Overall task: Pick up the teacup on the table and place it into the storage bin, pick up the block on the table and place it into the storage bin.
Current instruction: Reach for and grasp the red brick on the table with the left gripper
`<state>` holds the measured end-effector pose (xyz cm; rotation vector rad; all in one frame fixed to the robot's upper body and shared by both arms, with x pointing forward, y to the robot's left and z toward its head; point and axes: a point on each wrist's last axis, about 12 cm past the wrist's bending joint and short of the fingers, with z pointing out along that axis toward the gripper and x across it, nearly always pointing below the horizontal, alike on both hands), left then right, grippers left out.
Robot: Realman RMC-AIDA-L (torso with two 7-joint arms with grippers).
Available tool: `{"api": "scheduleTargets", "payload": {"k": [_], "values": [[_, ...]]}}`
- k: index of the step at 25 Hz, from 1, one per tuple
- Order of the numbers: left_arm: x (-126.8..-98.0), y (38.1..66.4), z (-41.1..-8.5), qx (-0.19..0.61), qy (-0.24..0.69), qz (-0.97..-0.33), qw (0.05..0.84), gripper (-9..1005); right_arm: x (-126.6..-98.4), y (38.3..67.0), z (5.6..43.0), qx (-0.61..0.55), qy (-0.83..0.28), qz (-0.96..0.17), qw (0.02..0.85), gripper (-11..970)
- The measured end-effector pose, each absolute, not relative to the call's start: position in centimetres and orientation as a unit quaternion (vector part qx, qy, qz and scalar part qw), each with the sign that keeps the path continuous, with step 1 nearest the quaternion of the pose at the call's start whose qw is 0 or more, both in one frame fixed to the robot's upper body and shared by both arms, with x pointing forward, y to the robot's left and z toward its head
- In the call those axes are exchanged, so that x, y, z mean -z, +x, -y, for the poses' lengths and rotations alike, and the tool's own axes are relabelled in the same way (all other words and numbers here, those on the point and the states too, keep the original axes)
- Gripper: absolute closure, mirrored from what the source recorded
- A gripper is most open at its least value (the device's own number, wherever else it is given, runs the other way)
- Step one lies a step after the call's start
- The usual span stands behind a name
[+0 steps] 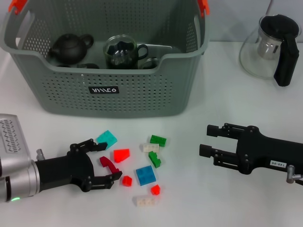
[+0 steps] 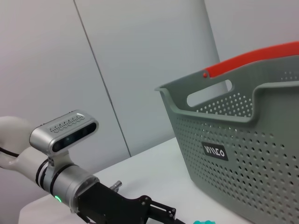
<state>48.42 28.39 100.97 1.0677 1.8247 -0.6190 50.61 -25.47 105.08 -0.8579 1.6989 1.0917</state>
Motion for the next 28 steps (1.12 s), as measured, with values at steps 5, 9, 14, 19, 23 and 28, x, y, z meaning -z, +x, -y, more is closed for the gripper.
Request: {"api": "scheduleTargets", "payload": {"k": [5,9,14,19,23,28], "values": [[-100.79,48.45,-28.15,0.25,0.434,-0.738,0.452,129,-105.02,50.53,25.51,-0.443,-0.347,-0.69,0.456,286],[-100.72,48.5,-28.18,0.247,0.435,-0.74,0.451,131,-104.98,50.49,25.5,-0.443,-0.346,-0.69,0.455,286],[-100.67,48.52,-28.26,0.244,0.433,-0.742,0.45,135,-104.94,50.46,25.5,-0.443,-0.347,-0.691,0.454,286],[-100.65,48.48,-28.26,0.244,0.434,-0.742,0.449,138,-104.82,50.39,25.53,-0.442,-0.351,-0.693,0.449,286],[-100.61,48.42,-28.29,0.244,0.434,-0.742,0.449,141,-104.8,50.38,25.48,-0.442,-0.351,-0.693,0.448,285],[-100.53,48.3,-28.34,0.245,0.433,-0.744,0.446,144,-104.81,50.39,25.47,-0.442,-0.351,-0.693,0.448,285]]}}
